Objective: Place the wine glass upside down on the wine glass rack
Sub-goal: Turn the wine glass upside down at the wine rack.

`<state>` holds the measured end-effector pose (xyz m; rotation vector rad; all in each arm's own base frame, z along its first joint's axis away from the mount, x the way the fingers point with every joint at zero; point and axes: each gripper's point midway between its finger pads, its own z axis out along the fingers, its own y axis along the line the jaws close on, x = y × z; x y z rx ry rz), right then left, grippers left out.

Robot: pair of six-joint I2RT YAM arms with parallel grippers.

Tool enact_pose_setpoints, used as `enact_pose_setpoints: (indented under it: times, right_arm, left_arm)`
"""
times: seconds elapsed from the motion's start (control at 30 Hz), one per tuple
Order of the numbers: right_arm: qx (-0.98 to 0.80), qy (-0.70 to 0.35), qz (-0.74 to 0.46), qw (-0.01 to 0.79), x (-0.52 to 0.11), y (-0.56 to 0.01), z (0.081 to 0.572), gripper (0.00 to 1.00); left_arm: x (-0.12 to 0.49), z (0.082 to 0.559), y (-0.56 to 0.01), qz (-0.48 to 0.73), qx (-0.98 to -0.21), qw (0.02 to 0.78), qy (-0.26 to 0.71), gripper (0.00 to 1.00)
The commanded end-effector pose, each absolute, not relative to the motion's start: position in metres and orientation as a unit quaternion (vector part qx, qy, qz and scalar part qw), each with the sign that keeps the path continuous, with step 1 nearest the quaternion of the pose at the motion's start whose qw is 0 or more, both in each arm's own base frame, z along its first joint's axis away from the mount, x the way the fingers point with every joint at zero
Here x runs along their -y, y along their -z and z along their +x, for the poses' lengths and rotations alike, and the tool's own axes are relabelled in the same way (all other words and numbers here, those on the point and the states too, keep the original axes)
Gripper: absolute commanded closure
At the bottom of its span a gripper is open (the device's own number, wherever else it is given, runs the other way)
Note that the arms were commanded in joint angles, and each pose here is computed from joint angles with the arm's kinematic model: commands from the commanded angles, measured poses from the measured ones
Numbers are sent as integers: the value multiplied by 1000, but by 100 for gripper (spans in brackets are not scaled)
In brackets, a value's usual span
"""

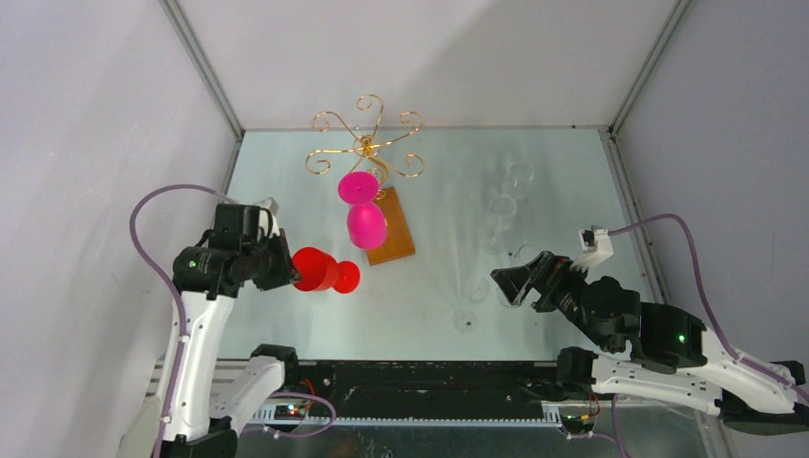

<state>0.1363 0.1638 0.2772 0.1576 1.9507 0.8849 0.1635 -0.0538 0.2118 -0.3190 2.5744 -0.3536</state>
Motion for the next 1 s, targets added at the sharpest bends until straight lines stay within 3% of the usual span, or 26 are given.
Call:
enact_pose_setpoints:
  times: [0.0, 0.2, 0.57, 0.7, 0.97]
  right_arm:
    - [-793, -362, 85, 483, -156, -280, 139, 0]
    - [-794, -363, 90, 479, -152, -278, 138, 0]
    - [-789, -383, 110, 468, -150, -281, 134, 0]
    - [-796, -377, 96, 464, -158, -279, 134, 0]
    - [-801, -376, 49, 462, -178, -291, 133, 0]
  left_arm:
    - [67, 145, -222, -57, -956, 245, 149, 100]
    - [104, 131, -232, 8, -944, 234, 230, 100]
    - [164, 124, -307, 99, -875, 269, 391, 100]
    - [179, 124, -342, 118, -831, 303, 450, 100]
    - [185, 140, -442, 129, -708, 471, 509, 100]
